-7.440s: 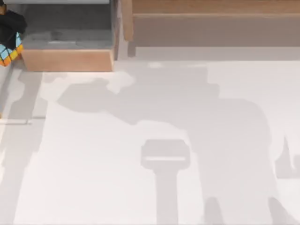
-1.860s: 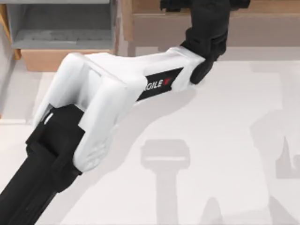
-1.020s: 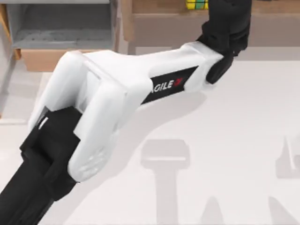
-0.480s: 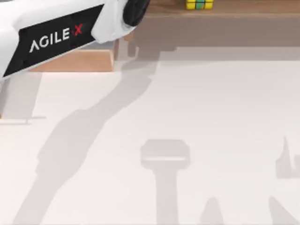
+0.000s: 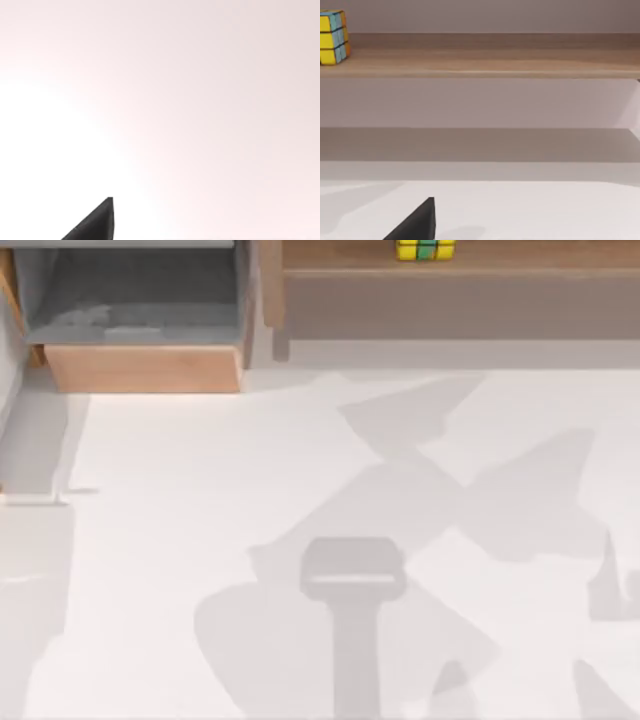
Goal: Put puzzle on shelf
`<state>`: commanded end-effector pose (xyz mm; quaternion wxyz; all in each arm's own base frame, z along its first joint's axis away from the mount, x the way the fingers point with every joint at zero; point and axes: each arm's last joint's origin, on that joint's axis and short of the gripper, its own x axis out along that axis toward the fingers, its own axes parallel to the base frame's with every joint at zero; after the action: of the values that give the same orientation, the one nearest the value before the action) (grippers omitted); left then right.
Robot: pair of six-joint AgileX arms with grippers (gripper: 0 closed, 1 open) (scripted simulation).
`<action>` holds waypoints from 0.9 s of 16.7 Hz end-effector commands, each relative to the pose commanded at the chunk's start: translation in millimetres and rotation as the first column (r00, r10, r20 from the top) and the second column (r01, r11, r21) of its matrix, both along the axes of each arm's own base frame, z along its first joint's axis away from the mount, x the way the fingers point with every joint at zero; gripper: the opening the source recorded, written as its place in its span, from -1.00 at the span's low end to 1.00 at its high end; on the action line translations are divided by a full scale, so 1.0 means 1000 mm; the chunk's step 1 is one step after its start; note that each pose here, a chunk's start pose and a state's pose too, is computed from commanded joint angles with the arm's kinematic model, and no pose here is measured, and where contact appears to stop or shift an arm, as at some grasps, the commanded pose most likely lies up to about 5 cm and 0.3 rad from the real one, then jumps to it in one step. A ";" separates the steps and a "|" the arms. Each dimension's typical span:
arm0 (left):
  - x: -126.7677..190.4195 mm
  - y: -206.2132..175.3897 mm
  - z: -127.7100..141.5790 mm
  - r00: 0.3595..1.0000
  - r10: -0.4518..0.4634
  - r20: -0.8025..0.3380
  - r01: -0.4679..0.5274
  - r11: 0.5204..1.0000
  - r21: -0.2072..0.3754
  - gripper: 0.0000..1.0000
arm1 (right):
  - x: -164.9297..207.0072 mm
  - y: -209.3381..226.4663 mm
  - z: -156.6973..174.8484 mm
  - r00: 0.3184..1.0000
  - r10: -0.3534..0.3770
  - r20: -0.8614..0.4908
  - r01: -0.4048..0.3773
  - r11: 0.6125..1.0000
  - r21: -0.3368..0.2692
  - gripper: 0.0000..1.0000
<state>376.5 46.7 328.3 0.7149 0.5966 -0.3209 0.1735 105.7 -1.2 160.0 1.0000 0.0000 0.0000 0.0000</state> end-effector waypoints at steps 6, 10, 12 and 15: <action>-0.093 0.132 -0.120 0.894 0.370 -0.252 -0.280 0.902 0.330 1.00 | 0.000 0.000 0.000 1.000 0.000 0.000 0.000 1.000 0.000 1.00; -0.137 0.141 -0.198 0.792 0.339 -0.508 -0.206 0.931 0.300 1.00 | 0.000 0.000 0.000 1.000 0.000 0.000 0.000 1.000 0.000 1.00; -0.146 0.133 -0.224 0.753 0.272 -0.599 -0.147 0.957 0.251 1.00 | 0.000 0.000 0.000 1.000 0.000 0.000 0.000 1.000 0.000 1.00; -0.147 0.128 -0.233 0.739 0.237 -0.631 -0.116 0.967 0.228 1.00 | 0.000 0.000 0.000 1.000 0.000 0.000 0.000 1.000 0.000 1.00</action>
<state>229.4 174.6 95.1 0.7069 0.7072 -0.0071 -0.0071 105.7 -1.2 160.0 1.0000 0.0000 0.0000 0.0000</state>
